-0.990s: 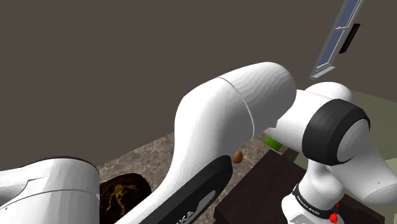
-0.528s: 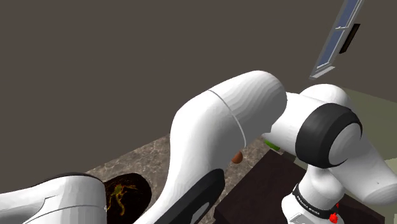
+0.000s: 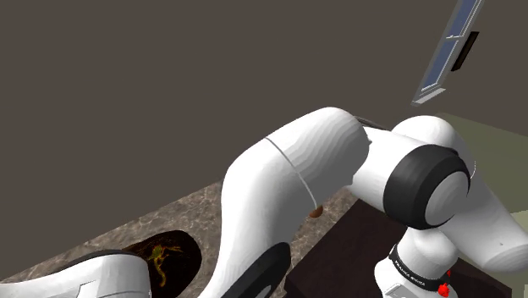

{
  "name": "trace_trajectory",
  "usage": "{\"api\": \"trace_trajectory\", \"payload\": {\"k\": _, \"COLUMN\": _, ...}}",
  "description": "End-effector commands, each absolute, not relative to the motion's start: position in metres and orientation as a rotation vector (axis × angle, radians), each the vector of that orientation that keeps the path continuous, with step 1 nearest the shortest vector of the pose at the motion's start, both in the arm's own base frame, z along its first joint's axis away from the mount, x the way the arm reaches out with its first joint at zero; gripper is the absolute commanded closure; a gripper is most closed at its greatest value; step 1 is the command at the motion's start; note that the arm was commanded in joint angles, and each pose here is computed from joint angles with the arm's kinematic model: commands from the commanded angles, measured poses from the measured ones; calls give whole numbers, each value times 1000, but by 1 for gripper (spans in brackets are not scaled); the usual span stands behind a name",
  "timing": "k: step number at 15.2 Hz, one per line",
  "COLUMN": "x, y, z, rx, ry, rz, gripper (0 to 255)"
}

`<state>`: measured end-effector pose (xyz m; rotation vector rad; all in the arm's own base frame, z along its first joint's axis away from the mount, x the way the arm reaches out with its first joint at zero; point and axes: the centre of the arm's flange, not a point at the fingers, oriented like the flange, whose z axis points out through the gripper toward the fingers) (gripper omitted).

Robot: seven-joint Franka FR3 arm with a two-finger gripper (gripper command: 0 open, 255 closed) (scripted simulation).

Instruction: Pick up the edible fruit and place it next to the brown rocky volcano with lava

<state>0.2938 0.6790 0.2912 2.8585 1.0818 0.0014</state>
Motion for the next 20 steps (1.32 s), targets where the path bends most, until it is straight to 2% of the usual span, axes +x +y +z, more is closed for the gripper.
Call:
{"api": "trace_trajectory", "payload": {"k": 1, "x": 295, "y": 679, "z": 280, "rx": 2859, "ry": 1082, "rz": 2, "gripper": 255}}
{"api": "trace_trajectory", "payload": {"k": 13, "x": 295, "y": 679, "z": 218, "rx": 2859, "ry": 1082, "rz": 2, "gripper": 255}}
{"api": "trace_trajectory", "payload": {"k": 20, "x": 295, "y": 679, "z": 218, "rx": 2859, "ry": 1082, "rz": 2, "gripper": 255}}
